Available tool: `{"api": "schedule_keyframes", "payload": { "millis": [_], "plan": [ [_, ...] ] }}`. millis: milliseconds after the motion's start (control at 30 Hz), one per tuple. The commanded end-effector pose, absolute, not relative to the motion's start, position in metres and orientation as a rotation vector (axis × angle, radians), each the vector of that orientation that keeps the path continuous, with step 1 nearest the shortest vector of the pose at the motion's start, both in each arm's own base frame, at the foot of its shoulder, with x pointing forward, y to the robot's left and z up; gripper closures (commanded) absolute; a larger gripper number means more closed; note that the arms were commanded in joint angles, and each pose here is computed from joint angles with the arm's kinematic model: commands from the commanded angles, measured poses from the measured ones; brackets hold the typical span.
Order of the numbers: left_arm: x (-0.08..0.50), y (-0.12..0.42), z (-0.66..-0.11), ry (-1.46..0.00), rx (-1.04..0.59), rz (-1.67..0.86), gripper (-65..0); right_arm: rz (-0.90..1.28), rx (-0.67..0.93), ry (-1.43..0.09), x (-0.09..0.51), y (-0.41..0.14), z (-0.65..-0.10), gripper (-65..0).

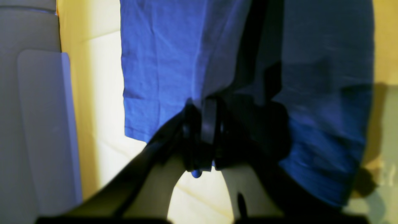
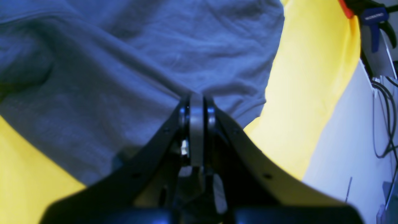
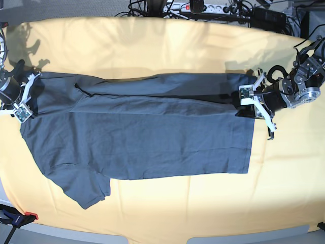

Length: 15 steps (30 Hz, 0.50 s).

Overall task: Fold the T-shirt properly
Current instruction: 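Fold the grasped shirt edge over onto the shirt body with both grippers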

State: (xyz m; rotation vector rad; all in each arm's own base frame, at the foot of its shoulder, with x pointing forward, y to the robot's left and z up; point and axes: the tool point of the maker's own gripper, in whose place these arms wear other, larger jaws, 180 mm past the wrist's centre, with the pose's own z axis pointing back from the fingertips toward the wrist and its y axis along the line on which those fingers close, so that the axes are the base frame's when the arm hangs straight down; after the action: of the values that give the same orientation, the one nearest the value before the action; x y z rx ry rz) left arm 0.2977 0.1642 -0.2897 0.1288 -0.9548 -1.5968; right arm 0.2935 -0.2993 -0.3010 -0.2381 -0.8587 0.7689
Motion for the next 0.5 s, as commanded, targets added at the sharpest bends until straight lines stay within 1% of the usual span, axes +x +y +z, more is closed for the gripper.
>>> {"api": "schedule_keyframes", "payload": {
  "millis": [0, 233, 400, 467],
  "plan": [
    [0.310, 0.167, -0.271, -1.013, 0.179, -1.589, 0.0, 0.779, -0.268, -0.915, 0.305, -0.302, -0.282, 0.0],
    [0.332, 0.165, -0.243, -1.090, 0.238, -1.585, 0.0, 0.789, -0.259, -0.929, 0.309, -0.299, -0.277, 0.0],
    [0.323, 0.156, -0.240, -1.043, 0.116, -1.639, 0.0, 0.795, -0.253, -0.921, 0.308, -0.298, -0.278, 0.0],
    [0.325, 0.155, -0.235, -1.046, 0.116, -1.655, 0.0, 0.793, -0.254, -0.920, 0.308, -0.299, -0.278, 0.0]
  ]
}}
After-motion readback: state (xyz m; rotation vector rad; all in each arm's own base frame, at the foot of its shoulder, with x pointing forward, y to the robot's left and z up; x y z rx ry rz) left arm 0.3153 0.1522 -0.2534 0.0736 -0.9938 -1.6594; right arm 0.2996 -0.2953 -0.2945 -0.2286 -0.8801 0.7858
